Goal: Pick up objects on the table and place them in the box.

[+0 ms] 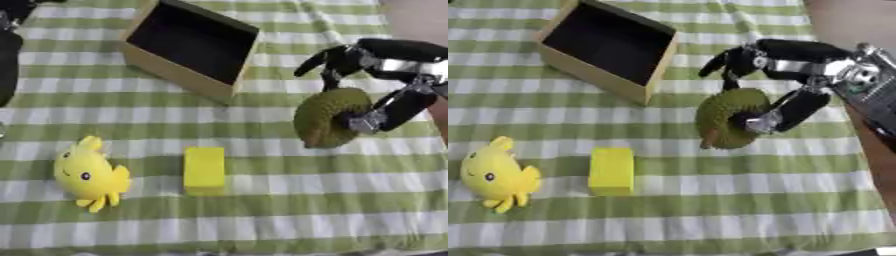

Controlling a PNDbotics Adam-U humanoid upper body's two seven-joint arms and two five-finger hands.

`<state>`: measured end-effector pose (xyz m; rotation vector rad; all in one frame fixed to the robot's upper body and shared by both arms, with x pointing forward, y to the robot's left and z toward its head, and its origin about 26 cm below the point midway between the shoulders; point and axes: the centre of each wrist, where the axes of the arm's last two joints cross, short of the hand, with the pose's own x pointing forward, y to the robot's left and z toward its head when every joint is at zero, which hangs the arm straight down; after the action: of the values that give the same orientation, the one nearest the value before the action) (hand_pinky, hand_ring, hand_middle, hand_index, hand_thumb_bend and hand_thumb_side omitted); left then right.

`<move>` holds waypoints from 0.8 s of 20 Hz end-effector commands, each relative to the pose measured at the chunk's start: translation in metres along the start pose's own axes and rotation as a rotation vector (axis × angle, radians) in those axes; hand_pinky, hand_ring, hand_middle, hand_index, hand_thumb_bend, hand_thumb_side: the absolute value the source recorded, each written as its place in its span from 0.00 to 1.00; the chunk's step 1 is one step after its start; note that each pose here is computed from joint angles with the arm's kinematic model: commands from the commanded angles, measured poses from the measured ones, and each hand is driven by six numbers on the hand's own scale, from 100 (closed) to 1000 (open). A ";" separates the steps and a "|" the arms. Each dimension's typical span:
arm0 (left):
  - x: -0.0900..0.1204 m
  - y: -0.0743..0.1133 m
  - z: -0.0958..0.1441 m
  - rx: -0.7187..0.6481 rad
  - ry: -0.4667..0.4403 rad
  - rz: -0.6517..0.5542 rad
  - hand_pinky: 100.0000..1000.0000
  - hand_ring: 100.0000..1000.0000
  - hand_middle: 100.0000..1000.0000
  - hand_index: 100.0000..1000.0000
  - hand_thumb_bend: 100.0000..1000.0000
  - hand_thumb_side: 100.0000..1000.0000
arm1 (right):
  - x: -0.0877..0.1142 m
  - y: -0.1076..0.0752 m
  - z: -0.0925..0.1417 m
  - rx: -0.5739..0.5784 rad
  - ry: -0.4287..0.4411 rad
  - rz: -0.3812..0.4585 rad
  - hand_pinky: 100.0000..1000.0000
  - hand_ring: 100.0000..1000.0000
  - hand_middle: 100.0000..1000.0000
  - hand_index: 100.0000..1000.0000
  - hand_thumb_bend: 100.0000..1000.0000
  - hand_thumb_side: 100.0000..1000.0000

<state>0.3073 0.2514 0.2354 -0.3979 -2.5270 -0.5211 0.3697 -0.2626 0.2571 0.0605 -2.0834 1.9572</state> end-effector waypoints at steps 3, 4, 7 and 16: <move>0.008 0.005 -0.004 -0.008 -0.027 -0.028 0.69 0.79 0.74 0.82 0.00 0.52 | 0.006 -0.039 -0.006 0.185 -0.279 0.264 0.86 0.86 0.28 0.53 0.00 0.15; 0.008 0.005 -0.004 -0.008 -0.028 -0.028 0.69 0.79 0.74 0.82 0.00 0.52 | 0.005 -0.043 -0.009 0.162 -0.287 0.267 0.85 0.85 0.28 0.53 0.00 0.15; 0.008 0.005 -0.004 -0.004 -0.030 -0.027 0.69 0.79 0.74 0.82 0.00 0.52 | -0.006 -0.059 -0.022 0.096 -0.302 0.273 0.84 0.84 0.26 0.53 0.00 0.14; 0.009 0.006 -0.008 -0.003 -0.045 -0.027 0.69 0.79 0.73 0.82 0.00 0.52 | -0.056 -0.084 -0.058 0.010 -0.242 0.217 0.84 0.82 0.26 0.56 0.00 0.13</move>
<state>0.3077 0.2519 0.2383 -0.3959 -2.5478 -0.5074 0.4487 -0.2172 0.3179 0.0970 -2.3429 1.6482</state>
